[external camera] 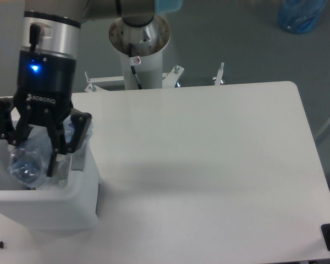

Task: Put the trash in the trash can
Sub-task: 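Lower the bottle into the bin and open the gripper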

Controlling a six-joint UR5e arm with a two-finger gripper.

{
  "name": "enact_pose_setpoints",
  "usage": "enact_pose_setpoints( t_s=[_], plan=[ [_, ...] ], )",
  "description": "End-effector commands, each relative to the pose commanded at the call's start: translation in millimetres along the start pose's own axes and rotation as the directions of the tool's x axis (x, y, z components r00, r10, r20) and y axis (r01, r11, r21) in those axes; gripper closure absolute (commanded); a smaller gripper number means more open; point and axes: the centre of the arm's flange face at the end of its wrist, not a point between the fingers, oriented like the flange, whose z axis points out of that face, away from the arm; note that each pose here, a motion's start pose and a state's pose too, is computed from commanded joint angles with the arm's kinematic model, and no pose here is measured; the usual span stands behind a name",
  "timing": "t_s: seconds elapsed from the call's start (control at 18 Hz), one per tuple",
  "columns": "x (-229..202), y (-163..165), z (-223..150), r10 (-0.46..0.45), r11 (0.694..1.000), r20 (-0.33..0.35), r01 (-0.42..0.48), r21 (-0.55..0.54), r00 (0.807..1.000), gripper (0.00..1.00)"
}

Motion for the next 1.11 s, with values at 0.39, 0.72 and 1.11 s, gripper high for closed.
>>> enact_pose_setpoints(
  t_s=[0.39,0.72,1.11],
  plan=[
    [12,-4,7,0.014,1.0,-0.015,-0.014,0.0,1.0,0.44],
    [26,1,14,0.013,1.0,-0.035,-0.013,-0.013,0.999,0.44],
    [42,19,50,0.024,0.997,-0.069,-0.029,-0.069,0.997,0.44]
  ],
)
